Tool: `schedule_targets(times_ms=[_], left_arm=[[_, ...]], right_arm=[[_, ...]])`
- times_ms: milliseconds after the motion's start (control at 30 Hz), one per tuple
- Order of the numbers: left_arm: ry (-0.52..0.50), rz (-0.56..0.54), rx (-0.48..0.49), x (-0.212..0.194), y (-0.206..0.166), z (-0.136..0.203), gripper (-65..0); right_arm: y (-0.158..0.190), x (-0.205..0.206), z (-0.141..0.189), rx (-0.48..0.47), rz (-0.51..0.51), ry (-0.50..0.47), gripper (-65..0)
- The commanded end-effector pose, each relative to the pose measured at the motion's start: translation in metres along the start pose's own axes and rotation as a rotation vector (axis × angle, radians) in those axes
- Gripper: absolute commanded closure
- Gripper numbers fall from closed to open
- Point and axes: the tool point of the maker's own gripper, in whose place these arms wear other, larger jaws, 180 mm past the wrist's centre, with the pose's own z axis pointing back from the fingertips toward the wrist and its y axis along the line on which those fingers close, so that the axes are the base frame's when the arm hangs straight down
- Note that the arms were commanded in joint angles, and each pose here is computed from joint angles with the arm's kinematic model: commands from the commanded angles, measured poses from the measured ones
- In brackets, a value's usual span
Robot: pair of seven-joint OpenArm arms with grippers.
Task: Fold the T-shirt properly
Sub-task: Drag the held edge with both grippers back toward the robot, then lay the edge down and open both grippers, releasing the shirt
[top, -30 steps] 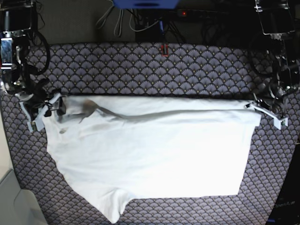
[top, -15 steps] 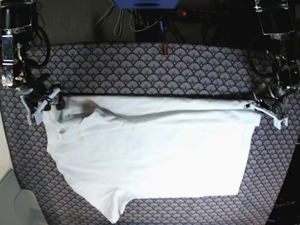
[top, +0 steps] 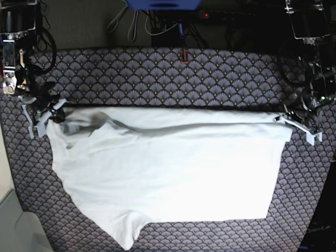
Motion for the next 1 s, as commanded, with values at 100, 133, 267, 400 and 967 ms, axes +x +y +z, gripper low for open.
schedule_targets(times_ms=[100,133,267,400,967], left_arm=[[-0.043,-0.015,0.011,0.018,0.006,0.008,-0.4],[-0.025,-0.015,0.010,0.015,0.006,0.008,-0.4],[0.025,-0.033,0.017,0.014,0.008,0.014,-0.4],[-0.011,-0.066,0.009,0.025,0.001,0.023,-0.4],[0.014,-0.047,0.035,0.050,0.013,0.051,-0.4]], right_arm=[[-0.007,0.012,0.026,-0.015,0.043,-0.095,0.0],[-0.005,0.011,0.032,-0.016,0.048,-0.109,0.0],[-0.009,0.019,0.062,-0.045,0.066,-0.174,0.0],[-0.014,0.031,0.082,-0.074,0.086,-0.219,0.0],[-0.018,0.043,0.111,-0.121,0.087,-0.284,0.0]])
